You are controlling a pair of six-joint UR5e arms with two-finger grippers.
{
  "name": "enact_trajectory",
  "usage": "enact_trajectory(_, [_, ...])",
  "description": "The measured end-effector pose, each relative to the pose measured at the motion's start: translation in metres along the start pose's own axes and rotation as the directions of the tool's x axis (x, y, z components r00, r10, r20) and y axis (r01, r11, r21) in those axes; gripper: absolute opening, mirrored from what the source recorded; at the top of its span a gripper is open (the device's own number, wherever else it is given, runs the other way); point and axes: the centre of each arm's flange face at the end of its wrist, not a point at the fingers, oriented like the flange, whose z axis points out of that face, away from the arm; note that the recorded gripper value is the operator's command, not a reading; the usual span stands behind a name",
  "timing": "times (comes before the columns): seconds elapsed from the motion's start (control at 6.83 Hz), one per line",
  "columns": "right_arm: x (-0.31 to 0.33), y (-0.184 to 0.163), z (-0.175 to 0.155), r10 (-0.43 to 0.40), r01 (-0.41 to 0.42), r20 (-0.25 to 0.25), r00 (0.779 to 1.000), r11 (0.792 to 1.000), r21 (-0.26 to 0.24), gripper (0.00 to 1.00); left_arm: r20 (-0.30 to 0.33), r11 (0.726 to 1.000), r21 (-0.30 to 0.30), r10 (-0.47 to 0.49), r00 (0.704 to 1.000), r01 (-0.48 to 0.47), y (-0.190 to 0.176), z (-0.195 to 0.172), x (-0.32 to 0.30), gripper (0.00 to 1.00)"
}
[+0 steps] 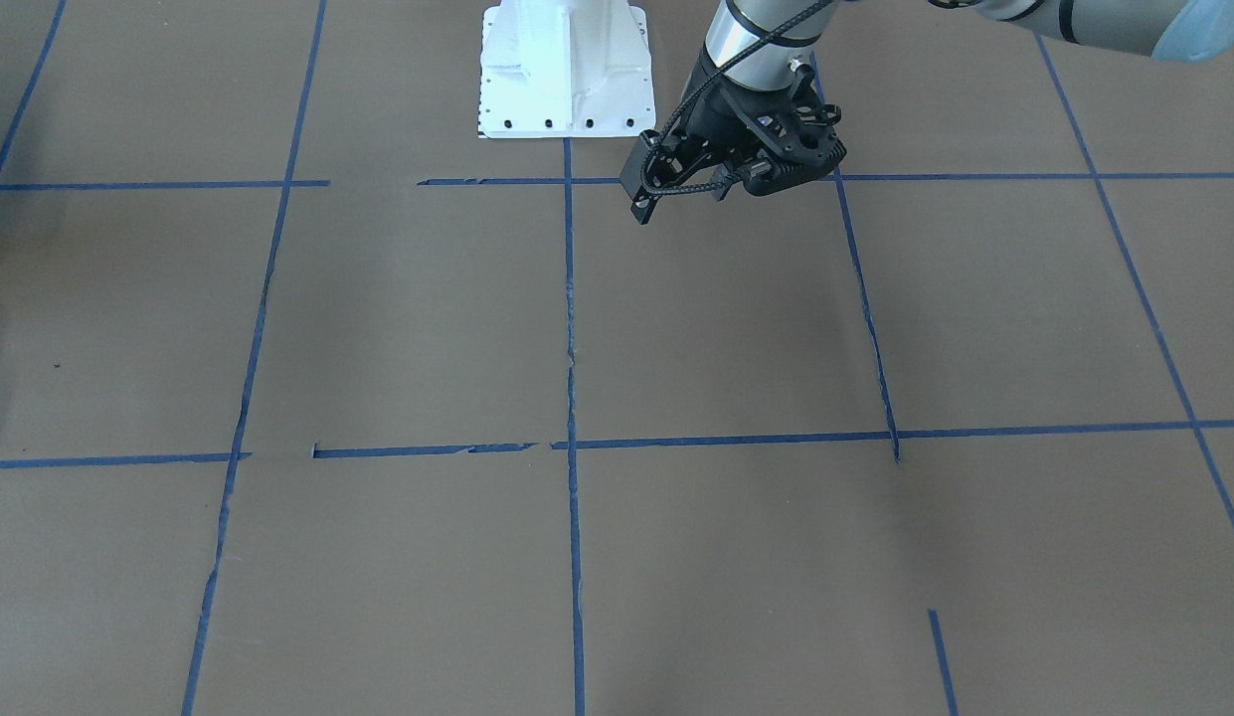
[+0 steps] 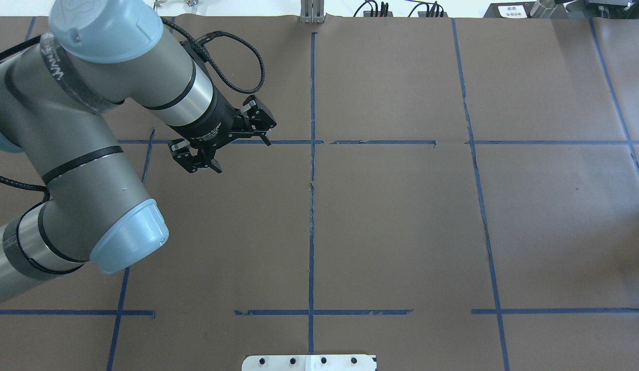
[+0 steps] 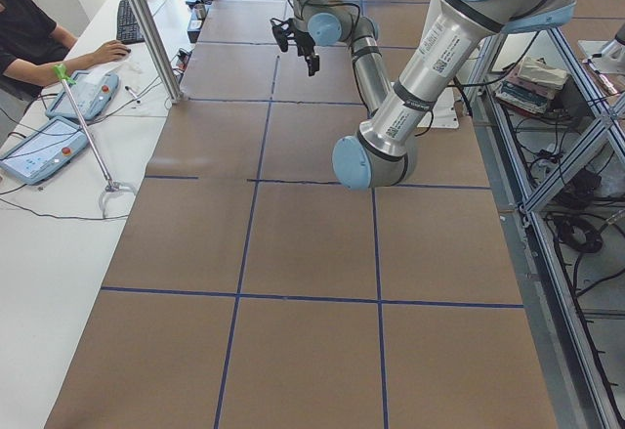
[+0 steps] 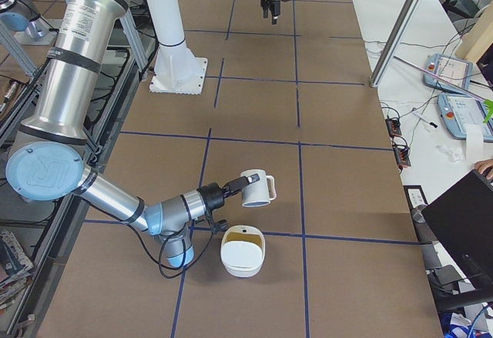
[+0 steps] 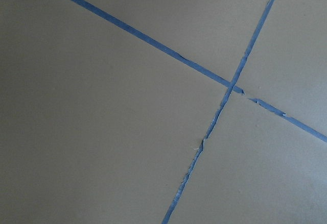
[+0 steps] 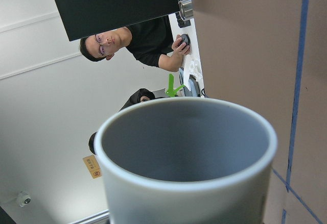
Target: Left arm hands cup to right arm to dump lemon
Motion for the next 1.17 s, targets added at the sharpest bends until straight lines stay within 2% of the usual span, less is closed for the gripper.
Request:
enact_trajectory(0.29, [-0.007, 0.026, 0.044, -0.032, 0.034, -0.035, 0.999, 0.999, 0.039, 0.01, 0.001, 1.0, -0.001, -0.001, 1.0, 0.001, 0.0, 0.0, -0.001, 1.0])
enact_trajectory(0.73, [-0.026, 0.076, 0.113, -0.036, 0.043, -0.072, 0.997, 0.995, 0.091, 0.01, 0.002, 1.0, -0.001, -0.002, 1.0, 0.002, -0.001, 0.001, -0.001, 1.0])
enact_trajectory(1.02, [-0.028, 0.111, 0.182, -0.097, 0.103, -0.086, 0.992, 0.992, 0.077, 0.01, -0.001, 1.0, -0.003, -0.004, 1.0, 0.004, 0.0, 0.001, 0.0, 1.0])
enact_trajectory(1.17, [-0.024, 0.13, 0.215, -0.182, 0.188, -0.104, 0.978, 0.98, 0.058, 0.01, -0.011, 1.0, -0.002, -0.009, 1.0, 0.009, -0.001, 0.0, 0.001, 1.0])
